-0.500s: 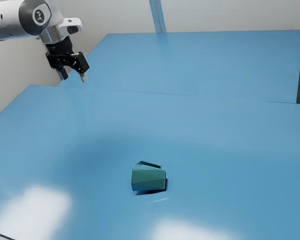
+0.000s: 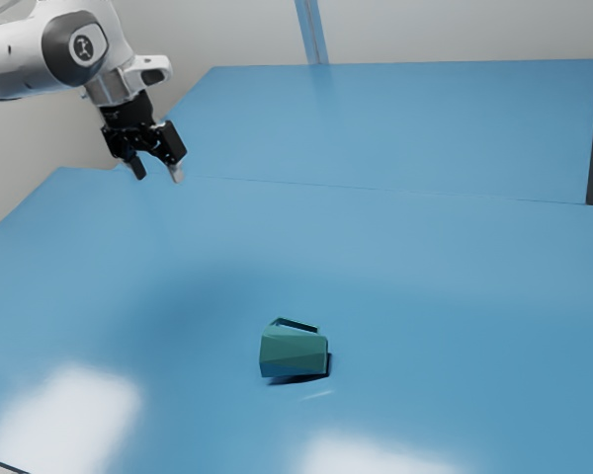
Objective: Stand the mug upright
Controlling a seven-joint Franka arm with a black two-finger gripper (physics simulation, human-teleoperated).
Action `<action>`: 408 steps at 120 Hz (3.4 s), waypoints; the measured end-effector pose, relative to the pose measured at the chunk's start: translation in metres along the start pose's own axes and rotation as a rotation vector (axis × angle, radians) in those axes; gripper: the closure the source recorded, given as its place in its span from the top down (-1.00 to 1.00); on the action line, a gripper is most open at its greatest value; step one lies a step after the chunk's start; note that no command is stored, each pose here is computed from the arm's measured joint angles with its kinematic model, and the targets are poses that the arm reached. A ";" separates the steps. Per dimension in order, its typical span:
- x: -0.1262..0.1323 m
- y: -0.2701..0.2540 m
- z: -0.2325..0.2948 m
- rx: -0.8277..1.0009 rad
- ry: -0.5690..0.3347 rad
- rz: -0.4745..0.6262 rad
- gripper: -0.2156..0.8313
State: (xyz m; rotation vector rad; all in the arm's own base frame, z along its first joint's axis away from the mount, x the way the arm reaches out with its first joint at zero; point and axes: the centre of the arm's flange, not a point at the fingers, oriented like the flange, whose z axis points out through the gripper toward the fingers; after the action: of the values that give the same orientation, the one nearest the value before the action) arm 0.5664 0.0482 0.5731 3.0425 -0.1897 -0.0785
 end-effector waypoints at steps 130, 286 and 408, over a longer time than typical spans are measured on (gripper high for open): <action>-0.108 0.068 0.256 -0.615 0.046 -0.302 0.59; -0.093 0.111 0.286 -0.837 0.181 -0.070 -0.82; -0.035 0.061 0.139 0.070 0.049 0.367 -0.91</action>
State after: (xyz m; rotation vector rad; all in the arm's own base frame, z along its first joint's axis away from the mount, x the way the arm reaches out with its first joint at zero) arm 0.5161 -0.0203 0.4427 3.0152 -0.7548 0.0294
